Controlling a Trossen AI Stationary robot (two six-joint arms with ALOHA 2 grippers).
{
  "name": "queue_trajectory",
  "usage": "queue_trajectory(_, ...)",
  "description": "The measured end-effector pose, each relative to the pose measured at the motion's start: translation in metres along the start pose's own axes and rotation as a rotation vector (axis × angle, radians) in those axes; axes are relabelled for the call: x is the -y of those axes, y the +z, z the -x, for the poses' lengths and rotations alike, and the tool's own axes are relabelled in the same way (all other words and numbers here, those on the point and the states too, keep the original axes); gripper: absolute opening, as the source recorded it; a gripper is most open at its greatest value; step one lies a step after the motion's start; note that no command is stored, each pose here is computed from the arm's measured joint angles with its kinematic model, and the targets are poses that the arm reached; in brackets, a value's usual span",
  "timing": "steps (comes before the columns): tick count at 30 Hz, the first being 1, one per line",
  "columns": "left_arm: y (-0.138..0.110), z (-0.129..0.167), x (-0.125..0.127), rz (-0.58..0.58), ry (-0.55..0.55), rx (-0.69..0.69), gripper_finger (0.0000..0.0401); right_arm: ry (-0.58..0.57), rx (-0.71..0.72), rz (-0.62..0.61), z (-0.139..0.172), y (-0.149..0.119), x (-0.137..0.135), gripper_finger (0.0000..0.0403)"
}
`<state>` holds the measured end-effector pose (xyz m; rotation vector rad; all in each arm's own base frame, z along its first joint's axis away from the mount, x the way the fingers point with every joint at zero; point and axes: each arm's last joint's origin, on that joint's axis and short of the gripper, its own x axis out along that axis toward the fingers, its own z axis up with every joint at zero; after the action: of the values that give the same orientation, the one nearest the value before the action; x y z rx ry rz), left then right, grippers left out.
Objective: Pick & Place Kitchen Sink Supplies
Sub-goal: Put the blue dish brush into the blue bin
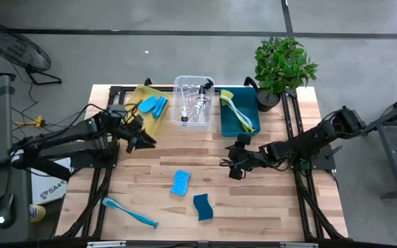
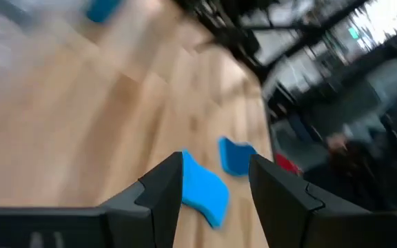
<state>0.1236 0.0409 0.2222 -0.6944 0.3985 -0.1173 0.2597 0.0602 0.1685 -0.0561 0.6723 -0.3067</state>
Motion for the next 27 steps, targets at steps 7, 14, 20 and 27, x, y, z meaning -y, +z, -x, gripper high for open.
queue_trajectory(7,-0.014,-0.014,0.021,-0.016,-0.053,-0.091,0.0163,0.0,0.001,-0.002,0.0,0.0,0.0,0.0227)
queue_trajectory(14,-0.033,-0.021,0.039,0.084,-0.067,-0.205,0.0163,0.001,0.001,-0.001,0.0,0.0,0.0,0.0227)
queue_trajectory(20,-0.055,-0.023,0.049,0.176,0.026,-0.305,0.0163,0.007,0.0,-0.002,0.0,0.0,0.0,0.0227)
queue_trajectory(27,-0.076,-0.03,0.062,0.188,0.06,-0.42,0.0163,0.001,0.002,-0.003,0.0,0.0,0.0,0.0227)
